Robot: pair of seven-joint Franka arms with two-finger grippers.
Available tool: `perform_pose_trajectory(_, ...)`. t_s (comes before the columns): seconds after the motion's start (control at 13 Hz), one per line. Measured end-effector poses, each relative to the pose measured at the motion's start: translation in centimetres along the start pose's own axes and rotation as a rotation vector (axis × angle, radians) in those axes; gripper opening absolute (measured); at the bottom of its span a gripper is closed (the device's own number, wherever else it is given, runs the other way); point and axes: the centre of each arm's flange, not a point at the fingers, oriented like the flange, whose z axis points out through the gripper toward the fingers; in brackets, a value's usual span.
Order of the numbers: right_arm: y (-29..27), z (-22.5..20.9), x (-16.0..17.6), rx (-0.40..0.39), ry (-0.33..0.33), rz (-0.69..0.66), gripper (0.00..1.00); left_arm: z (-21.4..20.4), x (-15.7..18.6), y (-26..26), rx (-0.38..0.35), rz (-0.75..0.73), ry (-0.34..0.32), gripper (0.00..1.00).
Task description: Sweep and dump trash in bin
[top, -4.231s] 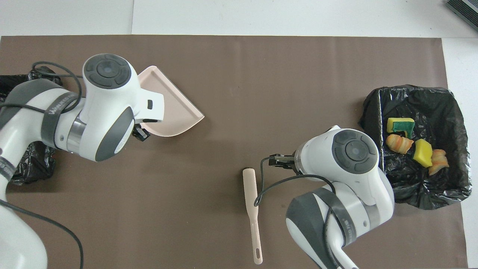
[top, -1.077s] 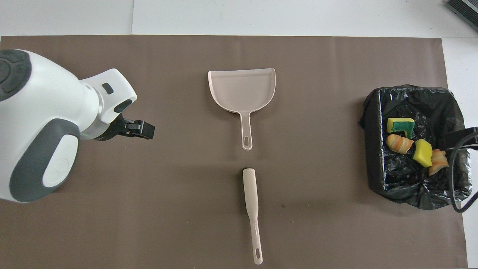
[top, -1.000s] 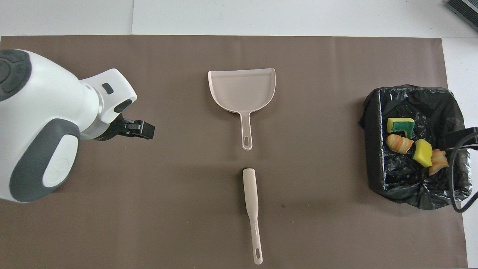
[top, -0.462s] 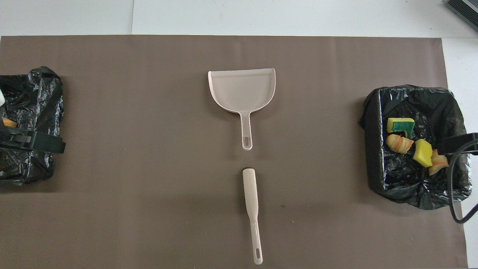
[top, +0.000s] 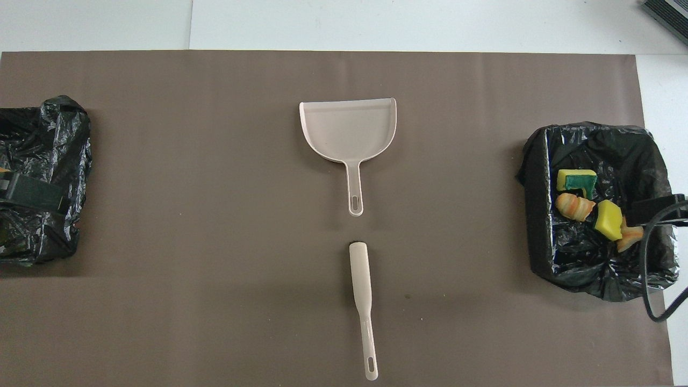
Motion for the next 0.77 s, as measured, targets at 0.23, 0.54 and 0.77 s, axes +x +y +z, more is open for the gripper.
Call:
perform_pose_trajectory(0.23,0.3,0.0,0.0,0.001,0.0,0.006,1.0,0.6,-1.2,-0.6,0.0,-0.014,-0.004,1.0)
perform_pose_trajectory(0.54,0.1,0.2,-0.1,0.0,-0.004,0.002,1.0,1.9,-2.0,-1.0,0.0,-0.026,0.012,1.0)
perform_pose_trajectory(0.77,0.2,0.9,-0.6,0.001,-0.021,0.003,1.0,1.8,-2.1,-1.2,0.0,-0.03,0.021,1.0)
